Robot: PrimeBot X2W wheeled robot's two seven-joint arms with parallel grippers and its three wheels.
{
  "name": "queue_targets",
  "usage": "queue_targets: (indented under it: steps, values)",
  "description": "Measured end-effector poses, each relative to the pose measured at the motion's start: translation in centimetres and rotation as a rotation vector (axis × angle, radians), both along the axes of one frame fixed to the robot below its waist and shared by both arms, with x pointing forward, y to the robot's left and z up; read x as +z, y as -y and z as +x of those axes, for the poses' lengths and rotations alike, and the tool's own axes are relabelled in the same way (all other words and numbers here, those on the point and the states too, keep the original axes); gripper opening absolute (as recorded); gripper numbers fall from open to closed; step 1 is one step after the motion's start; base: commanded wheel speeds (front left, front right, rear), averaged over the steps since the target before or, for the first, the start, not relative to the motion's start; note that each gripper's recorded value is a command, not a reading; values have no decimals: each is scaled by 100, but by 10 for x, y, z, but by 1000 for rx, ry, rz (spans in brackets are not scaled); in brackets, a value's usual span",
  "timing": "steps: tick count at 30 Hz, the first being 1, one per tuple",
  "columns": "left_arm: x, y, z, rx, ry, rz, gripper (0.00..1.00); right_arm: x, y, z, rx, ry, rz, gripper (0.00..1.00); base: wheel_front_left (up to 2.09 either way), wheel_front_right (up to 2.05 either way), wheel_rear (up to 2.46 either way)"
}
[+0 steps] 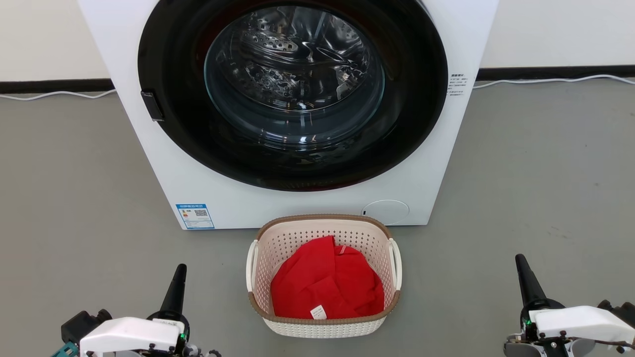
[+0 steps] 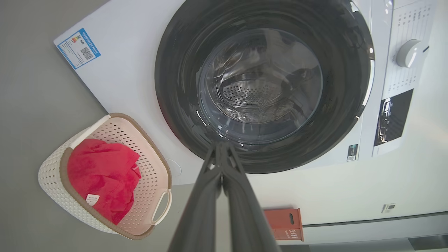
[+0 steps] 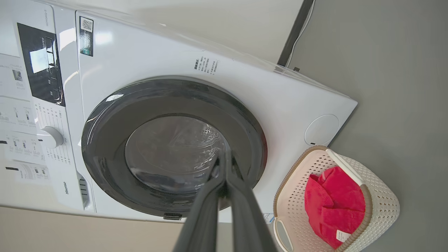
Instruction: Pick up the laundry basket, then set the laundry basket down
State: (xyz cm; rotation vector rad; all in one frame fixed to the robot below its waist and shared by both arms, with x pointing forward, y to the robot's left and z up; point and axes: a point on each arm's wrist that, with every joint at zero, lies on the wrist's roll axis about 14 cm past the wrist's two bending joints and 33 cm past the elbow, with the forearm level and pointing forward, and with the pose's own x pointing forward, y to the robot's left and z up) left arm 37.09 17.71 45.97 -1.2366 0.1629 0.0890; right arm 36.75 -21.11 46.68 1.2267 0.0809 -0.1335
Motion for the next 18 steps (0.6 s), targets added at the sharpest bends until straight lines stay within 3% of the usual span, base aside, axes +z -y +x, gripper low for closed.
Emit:
queue_targets:
  steps: [18]
  values:
    - [8,-6,1,24,30,-186,0,4,-1,2,-10,22,185,0,0,0,0]
